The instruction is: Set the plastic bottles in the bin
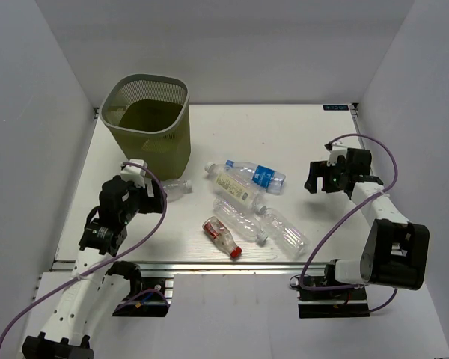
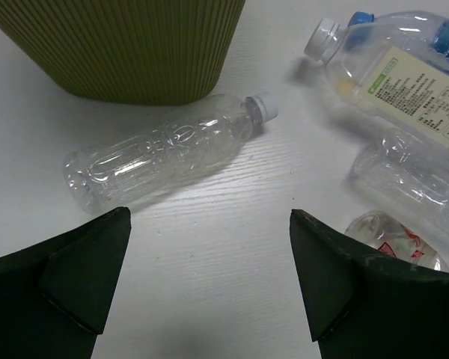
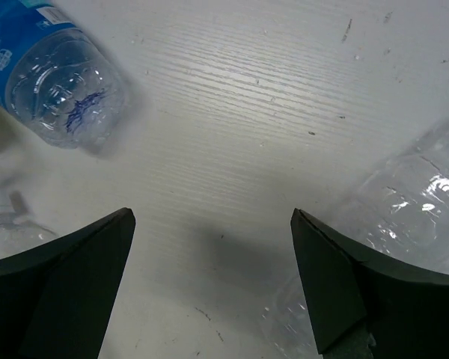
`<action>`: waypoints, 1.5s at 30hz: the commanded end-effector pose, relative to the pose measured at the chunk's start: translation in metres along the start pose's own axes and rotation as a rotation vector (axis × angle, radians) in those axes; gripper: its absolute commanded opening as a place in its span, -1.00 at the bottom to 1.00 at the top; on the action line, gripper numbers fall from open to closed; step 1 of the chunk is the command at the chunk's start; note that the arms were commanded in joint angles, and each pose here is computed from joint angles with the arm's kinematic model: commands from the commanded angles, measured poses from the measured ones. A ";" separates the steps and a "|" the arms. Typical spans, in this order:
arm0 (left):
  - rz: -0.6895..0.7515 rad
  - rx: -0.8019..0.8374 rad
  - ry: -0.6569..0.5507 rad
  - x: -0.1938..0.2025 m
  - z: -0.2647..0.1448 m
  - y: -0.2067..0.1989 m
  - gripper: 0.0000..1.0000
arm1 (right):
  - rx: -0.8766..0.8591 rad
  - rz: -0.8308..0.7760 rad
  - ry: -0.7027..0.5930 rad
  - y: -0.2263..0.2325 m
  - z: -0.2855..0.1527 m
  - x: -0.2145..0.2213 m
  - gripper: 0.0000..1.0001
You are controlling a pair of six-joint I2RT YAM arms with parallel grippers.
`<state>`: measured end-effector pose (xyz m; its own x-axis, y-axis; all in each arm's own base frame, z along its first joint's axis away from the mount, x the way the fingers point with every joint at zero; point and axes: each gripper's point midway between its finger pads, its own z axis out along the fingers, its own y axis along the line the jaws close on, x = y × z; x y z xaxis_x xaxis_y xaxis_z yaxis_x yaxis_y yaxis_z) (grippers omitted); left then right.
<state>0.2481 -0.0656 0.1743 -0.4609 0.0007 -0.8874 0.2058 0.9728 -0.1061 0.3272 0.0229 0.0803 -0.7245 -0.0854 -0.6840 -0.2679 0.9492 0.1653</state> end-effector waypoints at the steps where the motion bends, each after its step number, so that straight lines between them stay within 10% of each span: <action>1: 0.027 0.056 -0.024 -0.012 -0.004 -0.009 0.92 | -0.047 -0.064 -0.101 0.011 -0.013 -0.033 0.81; 20: -0.225 -0.083 0.030 -0.009 -0.013 0.003 0.92 | -0.155 -0.252 -0.054 0.025 -0.032 -0.040 0.81; 28: -0.410 -0.165 0.003 -0.028 -0.017 0.008 0.21 | -0.162 -0.353 -0.091 0.027 -0.050 -0.067 0.81; 34: 0.036 0.147 0.230 -0.018 0.014 -0.026 0.68 | -0.337 -0.426 -0.077 0.051 -0.055 -0.054 0.66; 39: 0.286 0.297 0.265 -0.016 0.029 -0.040 0.80 | -0.485 -0.519 -0.147 0.076 -0.066 -0.054 0.14; 45: 0.521 0.307 0.288 -0.010 0.040 -0.028 0.99 | -0.487 -0.610 -0.153 0.072 -0.066 -0.051 0.60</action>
<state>0.2728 -0.1037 0.1526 -0.5818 0.4155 -0.6992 0.5808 0.8140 0.0004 0.2996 0.0740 0.1564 -0.3758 -0.4511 -0.8095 -0.8236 0.5630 0.0686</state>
